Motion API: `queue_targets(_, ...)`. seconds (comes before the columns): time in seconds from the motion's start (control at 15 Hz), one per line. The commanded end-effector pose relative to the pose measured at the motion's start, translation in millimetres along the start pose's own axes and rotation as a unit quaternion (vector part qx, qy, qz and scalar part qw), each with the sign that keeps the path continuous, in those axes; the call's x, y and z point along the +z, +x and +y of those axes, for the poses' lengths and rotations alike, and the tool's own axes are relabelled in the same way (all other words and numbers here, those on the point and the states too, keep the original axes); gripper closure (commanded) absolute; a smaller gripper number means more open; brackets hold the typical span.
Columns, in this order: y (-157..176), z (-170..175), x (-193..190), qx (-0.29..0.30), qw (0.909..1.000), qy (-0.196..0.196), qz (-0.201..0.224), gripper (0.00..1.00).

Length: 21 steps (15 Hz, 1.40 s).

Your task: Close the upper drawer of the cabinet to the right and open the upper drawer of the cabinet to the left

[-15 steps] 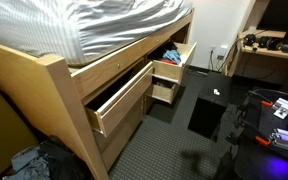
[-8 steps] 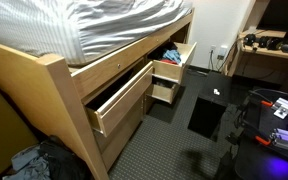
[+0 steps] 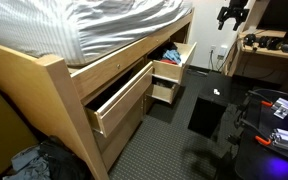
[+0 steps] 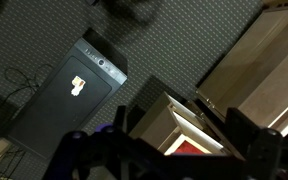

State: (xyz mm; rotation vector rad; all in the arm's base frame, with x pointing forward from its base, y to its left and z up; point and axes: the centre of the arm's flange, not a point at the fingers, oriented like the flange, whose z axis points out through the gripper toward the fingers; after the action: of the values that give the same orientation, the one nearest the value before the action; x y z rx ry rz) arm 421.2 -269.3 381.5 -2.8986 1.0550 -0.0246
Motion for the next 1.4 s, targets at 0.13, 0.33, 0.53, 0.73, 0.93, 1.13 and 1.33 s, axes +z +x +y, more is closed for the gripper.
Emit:
queue_targets(0.13, -2, -7, -14, -0.005, 0.9999, 0.005, 0.013, 0.00)
queue_targets(0.33, 40, -48, 46, 0.039, 0.9971, -0.048, -0.045, 0.00)
queue_targets(0.53, 63, -64, 105, 0.103, 0.9887, -0.082, -0.072, 0.00)
queue_targets(0.73, 105, -74, 151, 0.181, 0.9743, -0.106, -0.081, 0.00)
queue_targets(0.93, 148, -87, 182, 0.231, 0.9532, -0.142, -0.133, 0.00)
queue_targets(1.13, 100, -75, 190, 0.217, 0.9582, -0.144, -0.117, 0.00)
queue_targets(1.33, 106, -77, 190, 0.219, 0.9569, -0.148, -0.120, 0.00)
